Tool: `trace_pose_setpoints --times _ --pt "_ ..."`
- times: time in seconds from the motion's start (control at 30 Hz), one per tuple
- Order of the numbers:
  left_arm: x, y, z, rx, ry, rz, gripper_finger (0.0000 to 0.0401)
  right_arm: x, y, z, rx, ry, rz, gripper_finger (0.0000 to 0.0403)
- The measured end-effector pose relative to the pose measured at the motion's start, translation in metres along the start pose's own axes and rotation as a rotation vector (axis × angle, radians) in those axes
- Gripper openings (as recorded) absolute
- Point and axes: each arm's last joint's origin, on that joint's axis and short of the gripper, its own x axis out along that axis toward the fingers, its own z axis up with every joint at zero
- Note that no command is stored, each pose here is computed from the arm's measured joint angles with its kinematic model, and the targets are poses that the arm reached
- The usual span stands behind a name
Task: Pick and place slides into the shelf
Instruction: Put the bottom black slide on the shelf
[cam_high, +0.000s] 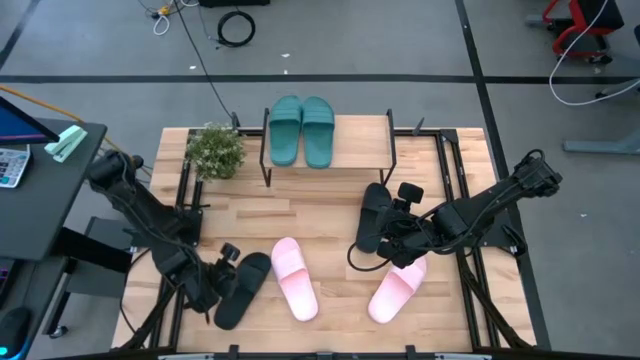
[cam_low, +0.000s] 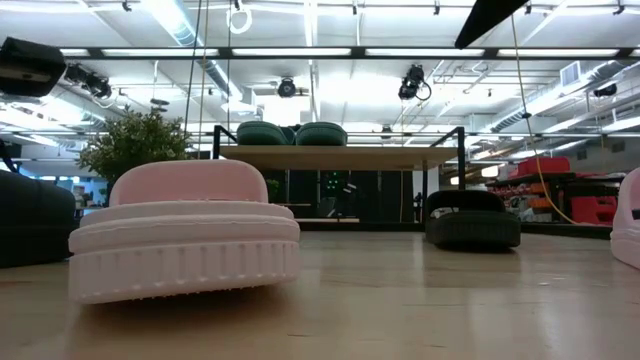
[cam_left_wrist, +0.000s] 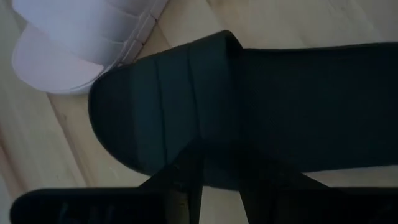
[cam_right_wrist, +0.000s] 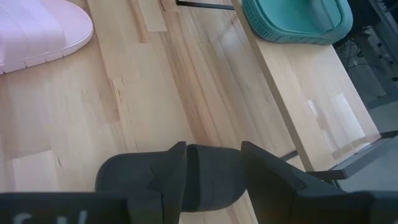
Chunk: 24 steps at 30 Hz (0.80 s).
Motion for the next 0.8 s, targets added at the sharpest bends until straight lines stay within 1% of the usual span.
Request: trace_pose_setpoints --times 0.17,0.43,0.6,0.8 --pt "0.005 -0.009 0.001 0.029 -0.021 0.03 0.0094 0.0 0.0 0.0 0.0 0.0 0.0 0.016" --pt "-0.016 -0.021 0.014 0.048 -0.087 0.064 0.0094 0.0 0.0 0.0 -0.001 0.0 0.0 0.016" --pt "-0.02 -0.026 0.014 0.021 -0.101 0.059 0.0094 0.0 0.0 0.0 0.0 0.0 0.0 0.016" --pt "-0.021 -0.026 0.013 0.02 -0.112 0.099 0.0094 0.0 0.0 0.0 0.0 0.0 0.0 0.016"
